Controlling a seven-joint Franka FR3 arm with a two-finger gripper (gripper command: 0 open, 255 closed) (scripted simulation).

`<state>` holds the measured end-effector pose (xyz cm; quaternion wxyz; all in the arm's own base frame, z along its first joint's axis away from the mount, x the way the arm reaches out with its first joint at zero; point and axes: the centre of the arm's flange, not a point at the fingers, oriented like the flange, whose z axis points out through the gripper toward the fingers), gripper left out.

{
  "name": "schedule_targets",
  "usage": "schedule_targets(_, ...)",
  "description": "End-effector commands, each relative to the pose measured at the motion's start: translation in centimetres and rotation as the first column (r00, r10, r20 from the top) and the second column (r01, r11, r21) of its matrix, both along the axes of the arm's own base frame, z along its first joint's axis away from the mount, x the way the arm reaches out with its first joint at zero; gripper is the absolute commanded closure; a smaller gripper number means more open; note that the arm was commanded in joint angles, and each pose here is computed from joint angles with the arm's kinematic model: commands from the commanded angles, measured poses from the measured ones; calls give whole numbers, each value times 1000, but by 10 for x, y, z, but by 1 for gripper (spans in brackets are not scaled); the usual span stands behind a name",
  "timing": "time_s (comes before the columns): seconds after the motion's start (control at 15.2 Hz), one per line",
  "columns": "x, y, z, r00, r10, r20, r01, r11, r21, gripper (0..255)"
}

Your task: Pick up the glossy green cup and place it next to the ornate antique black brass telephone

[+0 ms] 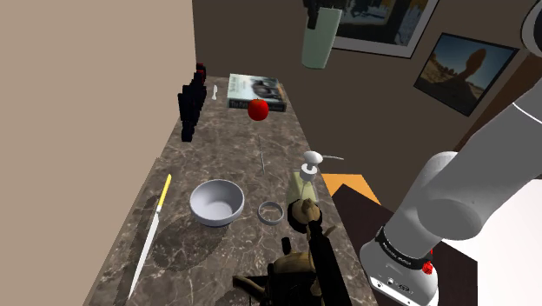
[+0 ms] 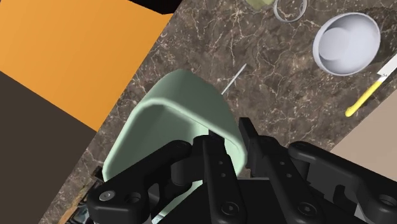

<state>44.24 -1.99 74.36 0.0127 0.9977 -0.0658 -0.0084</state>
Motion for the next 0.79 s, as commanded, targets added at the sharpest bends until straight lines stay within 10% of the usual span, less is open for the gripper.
schedule_targets(0.0, -2, 27, -1, 1000, -1, 0, 1, 1000, 0, 255)
schedule_targets(0.73, -22, 171, -1, 1000, -1, 0, 1, 1000, 0, 255)
